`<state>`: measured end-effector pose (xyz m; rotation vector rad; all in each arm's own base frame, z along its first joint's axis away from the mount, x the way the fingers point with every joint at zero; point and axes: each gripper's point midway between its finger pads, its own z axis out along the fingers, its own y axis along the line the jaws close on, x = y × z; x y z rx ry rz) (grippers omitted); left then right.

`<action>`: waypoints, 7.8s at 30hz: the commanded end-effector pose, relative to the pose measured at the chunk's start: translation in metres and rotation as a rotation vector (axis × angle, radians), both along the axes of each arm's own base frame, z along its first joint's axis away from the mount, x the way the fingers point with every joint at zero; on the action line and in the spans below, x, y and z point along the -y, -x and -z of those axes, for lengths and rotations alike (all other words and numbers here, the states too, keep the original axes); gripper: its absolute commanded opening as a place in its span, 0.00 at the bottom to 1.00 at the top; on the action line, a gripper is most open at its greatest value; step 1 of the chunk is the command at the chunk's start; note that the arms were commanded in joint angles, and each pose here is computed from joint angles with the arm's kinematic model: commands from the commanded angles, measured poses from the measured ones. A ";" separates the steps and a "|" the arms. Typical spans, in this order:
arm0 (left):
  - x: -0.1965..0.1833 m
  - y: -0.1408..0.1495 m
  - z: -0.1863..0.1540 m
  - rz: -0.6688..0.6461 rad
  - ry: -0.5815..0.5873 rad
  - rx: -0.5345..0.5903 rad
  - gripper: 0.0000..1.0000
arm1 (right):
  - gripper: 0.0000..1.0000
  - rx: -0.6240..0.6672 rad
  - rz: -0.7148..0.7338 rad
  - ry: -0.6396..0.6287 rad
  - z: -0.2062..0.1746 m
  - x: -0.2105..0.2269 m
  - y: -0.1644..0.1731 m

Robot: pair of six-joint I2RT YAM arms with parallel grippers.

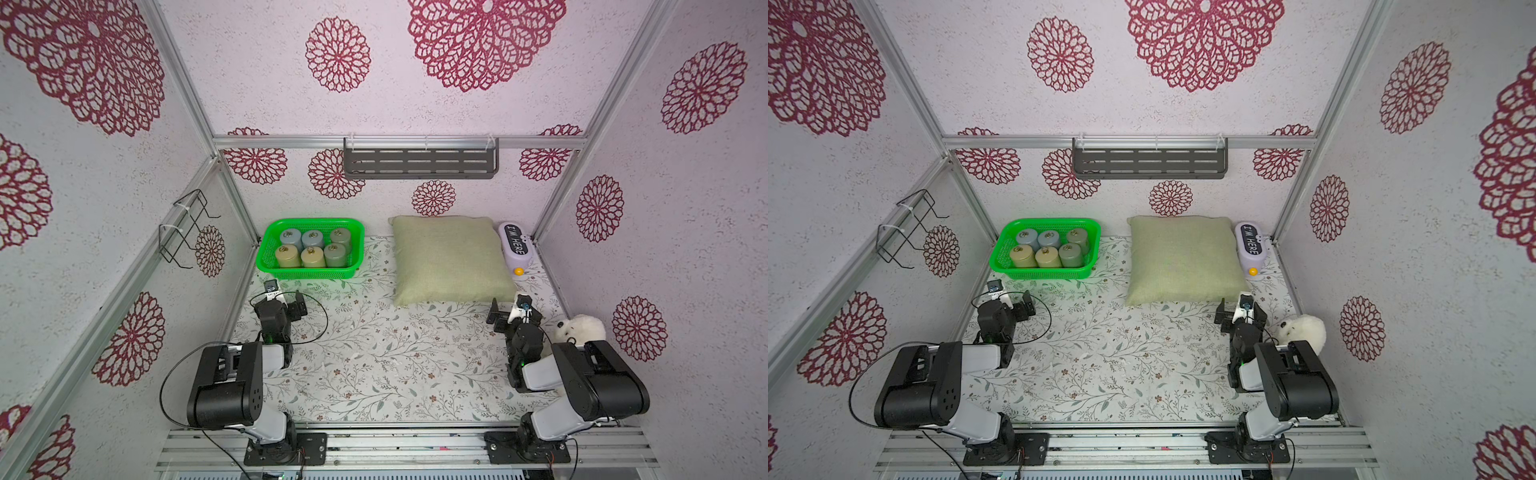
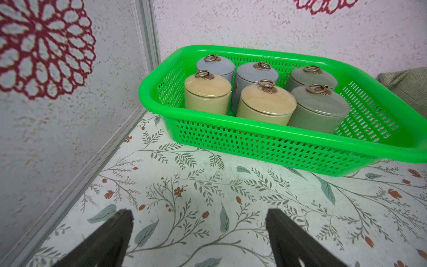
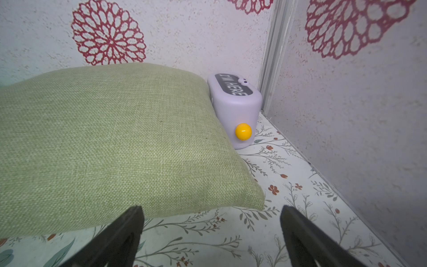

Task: Take the tea canister out of the basket
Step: Move the basket to the center of the board.

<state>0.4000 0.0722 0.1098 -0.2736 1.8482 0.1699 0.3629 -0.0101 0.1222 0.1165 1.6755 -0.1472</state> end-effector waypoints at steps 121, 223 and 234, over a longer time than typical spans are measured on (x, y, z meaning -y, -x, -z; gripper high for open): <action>0.283 0.046 0.031 0.171 0.340 -0.719 0.18 | 0.99 -0.307 -0.497 -0.397 -0.098 -0.161 0.011; 0.181 0.143 -0.089 0.194 0.436 -0.264 0.97 | 0.03 -0.620 -0.122 -0.376 0.009 -0.128 0.052; 0.198 0.136 -0.080 0.240 0.401 -0.326 0.97 | 0.35 -0.627 -0.174 -0.328 0.001 -0.127 0.045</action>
